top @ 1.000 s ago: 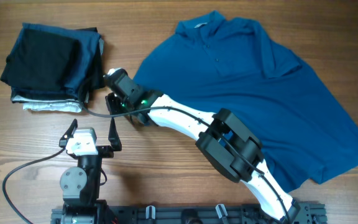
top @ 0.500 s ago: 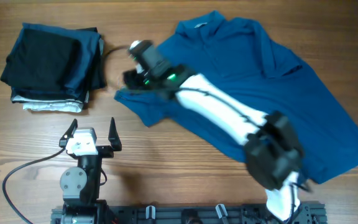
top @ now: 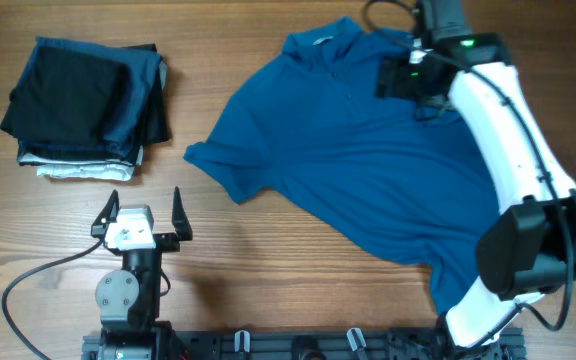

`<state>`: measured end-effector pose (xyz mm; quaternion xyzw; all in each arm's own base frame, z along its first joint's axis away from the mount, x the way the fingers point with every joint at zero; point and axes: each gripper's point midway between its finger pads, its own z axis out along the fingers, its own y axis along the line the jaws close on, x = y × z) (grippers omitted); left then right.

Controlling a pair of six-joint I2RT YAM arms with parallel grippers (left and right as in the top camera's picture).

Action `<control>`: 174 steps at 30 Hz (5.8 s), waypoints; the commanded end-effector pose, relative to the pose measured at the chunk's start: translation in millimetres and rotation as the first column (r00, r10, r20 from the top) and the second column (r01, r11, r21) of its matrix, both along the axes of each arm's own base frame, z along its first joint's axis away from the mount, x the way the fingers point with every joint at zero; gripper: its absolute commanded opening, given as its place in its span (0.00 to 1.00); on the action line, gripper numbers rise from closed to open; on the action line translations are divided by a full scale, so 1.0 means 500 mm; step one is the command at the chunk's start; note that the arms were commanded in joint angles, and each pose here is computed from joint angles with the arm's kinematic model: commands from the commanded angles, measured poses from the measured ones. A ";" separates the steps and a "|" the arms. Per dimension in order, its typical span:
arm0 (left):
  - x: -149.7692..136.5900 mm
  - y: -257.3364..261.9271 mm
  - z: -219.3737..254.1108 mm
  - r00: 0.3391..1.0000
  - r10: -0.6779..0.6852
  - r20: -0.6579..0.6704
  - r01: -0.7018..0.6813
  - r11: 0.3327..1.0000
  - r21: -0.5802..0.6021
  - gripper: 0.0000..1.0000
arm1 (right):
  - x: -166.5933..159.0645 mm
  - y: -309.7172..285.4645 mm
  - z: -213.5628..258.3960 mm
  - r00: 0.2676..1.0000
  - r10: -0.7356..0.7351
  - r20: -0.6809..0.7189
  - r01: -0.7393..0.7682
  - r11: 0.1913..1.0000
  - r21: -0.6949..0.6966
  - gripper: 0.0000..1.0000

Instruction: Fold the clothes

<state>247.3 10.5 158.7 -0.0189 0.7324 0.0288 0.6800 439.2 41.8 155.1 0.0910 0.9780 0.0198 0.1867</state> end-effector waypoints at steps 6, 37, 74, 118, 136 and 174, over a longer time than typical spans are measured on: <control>0.001 -0.004 0.030 0.998 -0.021 0.054 0.011 0.985 0.171 1.00 | -0.019 -0.165 -0.029 0.995 -0.090 -0.045 0.088 0.995 -0.056 0.99; -0.034 -0.190 -0.064 0.830 -0.541 -0.136 0.532 0.841 -0.100 1.00 | 0.082 -0.162 -0.205 0.918 0.394 0.045 -0.394 0.919 0.003 0.37; -0.034 -0.190 -0.065 0.830 -0.541 -0.137 0.531 0.841 -0.100 1.00 | 0.039 -0.147 -0.315 0.973 0.171 -0.155 -0.186 0.978 -0.089 0.47; -0.034 -0.190 -0.065 0.830 -0.541 -0.137 0.532 0.841 -0.100 1.00 | 0.212 -0.310 -0.163 0.974 0.180 0.141 -0.083 0.854 -0.514 0.04; -0.034 -0.190 -0.064 0.830 -0.541 -0.136 0.532 0.841 -0.100 1.00 | 0.317 -0.380 -0.185 0.898 0.186 0.400 0.019 0.890 -0.456 0.04; -0.034 -0.190 -0.065 0.830 -0.541 -0.137 0.532 0.841 -0.100 1.00 | 0.294 -0.455 -0.109 0.956 -0.090 0.280 0.102 0.994 -0.030 0.35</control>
